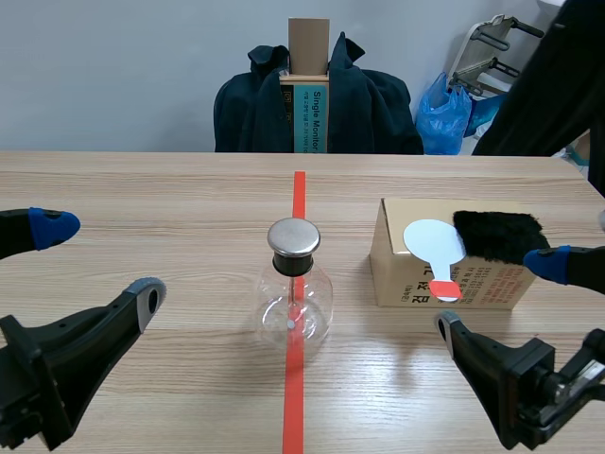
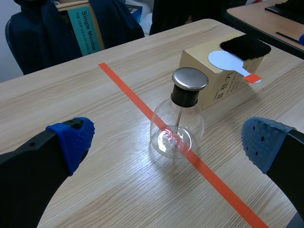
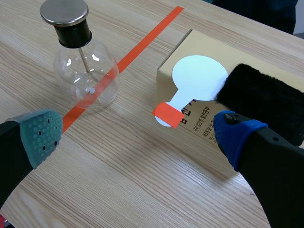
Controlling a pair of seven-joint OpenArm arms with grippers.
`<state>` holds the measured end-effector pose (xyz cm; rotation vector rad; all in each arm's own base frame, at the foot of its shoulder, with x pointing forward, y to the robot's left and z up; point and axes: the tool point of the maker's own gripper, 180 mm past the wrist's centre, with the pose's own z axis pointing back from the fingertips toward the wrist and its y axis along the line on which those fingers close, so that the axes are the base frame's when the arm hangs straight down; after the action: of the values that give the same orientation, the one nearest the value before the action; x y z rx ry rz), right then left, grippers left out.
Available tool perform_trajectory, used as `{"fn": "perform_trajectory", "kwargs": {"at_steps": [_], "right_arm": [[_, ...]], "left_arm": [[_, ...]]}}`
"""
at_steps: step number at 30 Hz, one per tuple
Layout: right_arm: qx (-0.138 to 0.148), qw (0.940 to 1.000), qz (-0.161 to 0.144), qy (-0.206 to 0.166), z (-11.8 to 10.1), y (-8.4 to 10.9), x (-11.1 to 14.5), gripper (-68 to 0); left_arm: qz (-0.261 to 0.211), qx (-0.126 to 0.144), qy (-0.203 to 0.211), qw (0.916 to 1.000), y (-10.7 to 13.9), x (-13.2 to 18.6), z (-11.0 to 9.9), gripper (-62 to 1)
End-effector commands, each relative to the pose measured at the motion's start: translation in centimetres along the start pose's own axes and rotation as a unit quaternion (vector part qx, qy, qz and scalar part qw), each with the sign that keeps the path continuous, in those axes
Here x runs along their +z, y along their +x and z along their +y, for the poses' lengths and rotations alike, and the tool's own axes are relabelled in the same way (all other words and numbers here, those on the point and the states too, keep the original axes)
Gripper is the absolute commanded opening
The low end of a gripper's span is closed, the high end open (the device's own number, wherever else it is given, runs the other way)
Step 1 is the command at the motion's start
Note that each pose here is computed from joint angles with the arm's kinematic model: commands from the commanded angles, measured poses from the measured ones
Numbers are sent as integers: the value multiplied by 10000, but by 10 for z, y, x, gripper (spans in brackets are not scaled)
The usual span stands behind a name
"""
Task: Do the electroscope experiment.
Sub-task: 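Pick up the white charging plate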
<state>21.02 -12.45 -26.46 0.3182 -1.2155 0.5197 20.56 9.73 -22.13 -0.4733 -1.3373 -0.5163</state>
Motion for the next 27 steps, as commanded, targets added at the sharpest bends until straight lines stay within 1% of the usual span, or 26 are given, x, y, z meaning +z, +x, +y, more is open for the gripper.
{"fn": "perform_trajectory", "kwargs": {"at_steps": [1,6,11,17,21,24,27], "right_arm": [[153,9996,-200,-135,-12,13,1,4],[187,9992,-191,-308,-19,13,1,4],[180,9992,-196,-305,-18,13,1,4],[44,9988,-300,-375,-18,15,1,4],[41,9988,-305,-375,-18,15,1,4],[59,9988,-296,-376,-18,15,1,4],[181,9989,-238,-365,-18,13,1,4]], "left_arm": [[-134,-2,-17,9999,7,0,-1,14],[-159,15,2,9999,8,-1,-1,14],[-157,15,2,9999,8,-1,-1,14],[-152,12,1,9999,8,-1,-1,14],[-142,12,2,9999,7,-1,-1,14],[-142,12,2,9999,7,-1,-1,14],[-144,12,2,9999,7,-1,-1,14]]}}
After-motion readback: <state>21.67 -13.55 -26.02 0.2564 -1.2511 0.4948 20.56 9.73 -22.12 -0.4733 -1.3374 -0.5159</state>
